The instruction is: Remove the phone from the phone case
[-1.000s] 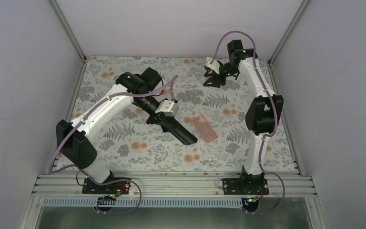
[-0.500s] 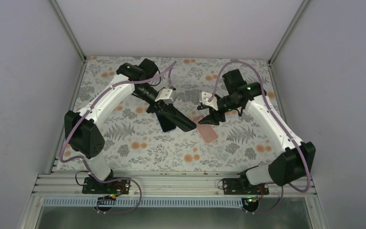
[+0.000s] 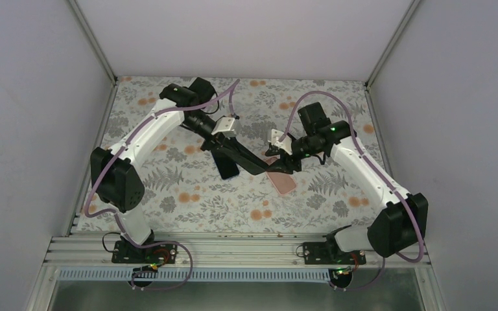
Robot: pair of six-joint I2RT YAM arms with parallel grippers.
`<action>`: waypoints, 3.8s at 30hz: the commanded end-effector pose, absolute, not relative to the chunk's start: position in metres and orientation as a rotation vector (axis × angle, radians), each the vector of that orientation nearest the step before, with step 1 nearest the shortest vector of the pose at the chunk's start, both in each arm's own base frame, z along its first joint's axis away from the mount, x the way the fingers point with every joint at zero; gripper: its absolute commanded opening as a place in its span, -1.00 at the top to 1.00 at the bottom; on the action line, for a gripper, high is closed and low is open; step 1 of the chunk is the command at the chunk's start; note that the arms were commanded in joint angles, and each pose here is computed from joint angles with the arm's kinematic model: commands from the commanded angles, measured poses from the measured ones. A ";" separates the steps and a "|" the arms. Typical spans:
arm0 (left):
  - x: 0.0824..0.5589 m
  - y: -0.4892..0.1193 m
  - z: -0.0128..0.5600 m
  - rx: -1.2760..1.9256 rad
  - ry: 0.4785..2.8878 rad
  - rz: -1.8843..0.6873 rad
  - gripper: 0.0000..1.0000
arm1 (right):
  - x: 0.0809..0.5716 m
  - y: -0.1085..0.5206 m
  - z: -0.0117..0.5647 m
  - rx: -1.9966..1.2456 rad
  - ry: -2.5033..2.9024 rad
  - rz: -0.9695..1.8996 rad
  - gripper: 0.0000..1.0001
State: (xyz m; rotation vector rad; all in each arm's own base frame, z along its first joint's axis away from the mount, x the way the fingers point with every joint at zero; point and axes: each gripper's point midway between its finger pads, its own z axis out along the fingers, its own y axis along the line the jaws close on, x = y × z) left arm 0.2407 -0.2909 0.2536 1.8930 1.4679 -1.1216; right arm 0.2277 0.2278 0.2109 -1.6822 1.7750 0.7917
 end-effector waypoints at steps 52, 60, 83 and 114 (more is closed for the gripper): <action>0.241 -0.296 0.270 1.863 1.403 -1.106 0.95 | 0.217 0.221 0.210 -1.679 1.792 0.855 -0.07; 0.238 -0.297 0.274 1.858 1.390 -1.124 0.95 | 0.230 0.221 0.205 -1.647 1.799 0.794 0.02; 0.216 -0.306 0.298 1.842 1.284 -1.247 0.95 | 0.284 0.222 0.202 -1.502 1.818 0.566 0.26; 0.225 -0.338 0.301 1.731 1.195 -1.519 0.95 | 0.274 0.342 0.271 -1.573 1.542 1.053 -0.14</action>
